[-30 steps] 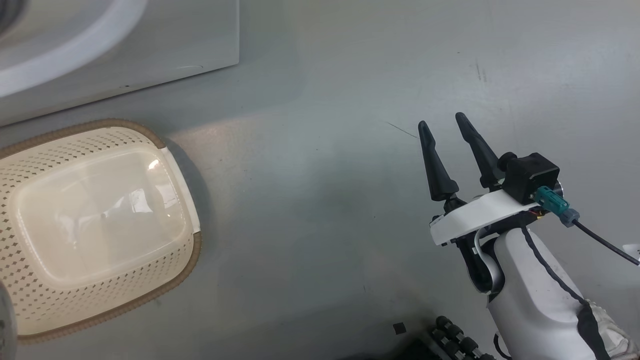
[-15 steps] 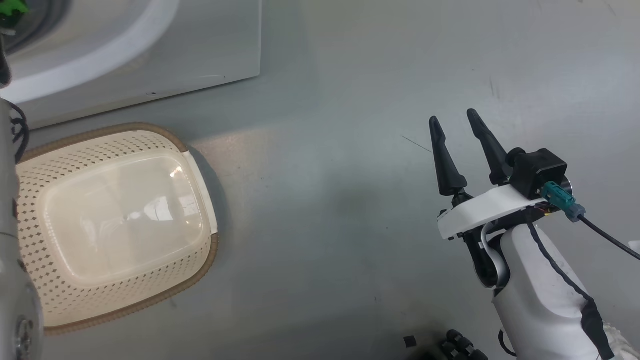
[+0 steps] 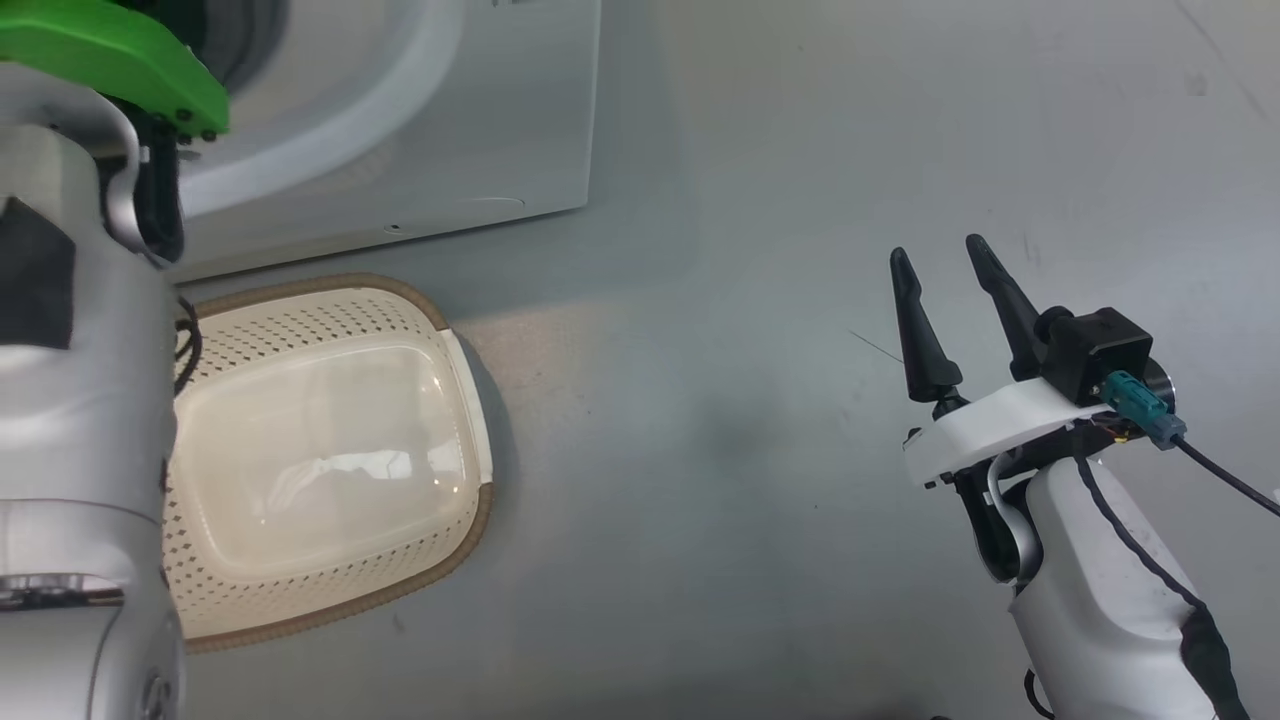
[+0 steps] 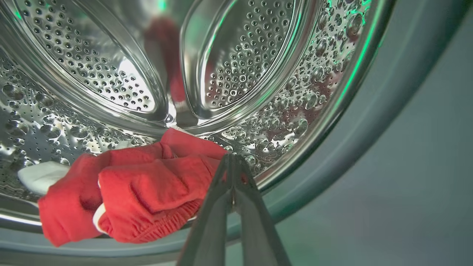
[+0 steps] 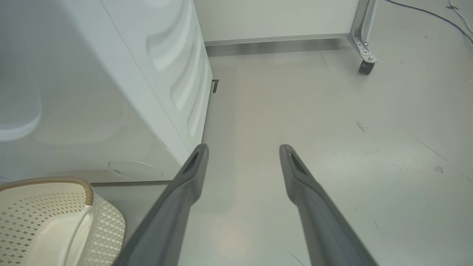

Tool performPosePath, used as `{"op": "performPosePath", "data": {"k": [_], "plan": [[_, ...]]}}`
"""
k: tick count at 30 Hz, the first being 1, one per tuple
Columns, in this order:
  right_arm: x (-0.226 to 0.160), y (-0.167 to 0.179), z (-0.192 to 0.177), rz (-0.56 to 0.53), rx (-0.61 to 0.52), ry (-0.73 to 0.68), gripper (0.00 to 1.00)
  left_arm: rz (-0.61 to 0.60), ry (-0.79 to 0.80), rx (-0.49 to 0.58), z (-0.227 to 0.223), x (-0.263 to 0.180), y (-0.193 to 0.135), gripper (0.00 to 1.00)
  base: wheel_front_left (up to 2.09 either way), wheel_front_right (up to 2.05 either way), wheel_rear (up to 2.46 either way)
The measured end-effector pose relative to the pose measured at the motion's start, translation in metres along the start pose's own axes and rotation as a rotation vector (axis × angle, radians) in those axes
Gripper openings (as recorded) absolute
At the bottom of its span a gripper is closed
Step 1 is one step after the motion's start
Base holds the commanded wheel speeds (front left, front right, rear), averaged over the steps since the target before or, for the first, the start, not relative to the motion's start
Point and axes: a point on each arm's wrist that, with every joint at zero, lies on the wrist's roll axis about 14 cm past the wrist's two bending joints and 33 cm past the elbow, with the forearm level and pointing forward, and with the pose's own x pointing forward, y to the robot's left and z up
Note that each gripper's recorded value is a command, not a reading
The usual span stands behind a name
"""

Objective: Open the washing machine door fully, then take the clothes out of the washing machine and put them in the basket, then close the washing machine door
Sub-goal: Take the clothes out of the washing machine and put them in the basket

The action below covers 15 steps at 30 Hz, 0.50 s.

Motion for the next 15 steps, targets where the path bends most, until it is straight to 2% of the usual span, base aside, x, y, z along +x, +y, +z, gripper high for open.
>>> {"op": "performPosePath", "data": {"k": [15], "plan": [[-0.015,0.027,0.015,0.071,-0.01,-0.027,1.0,0.038,-0.021,0.004,0.023,-0.064,0.011,0.0,0.0,0.0,0.0]]}}
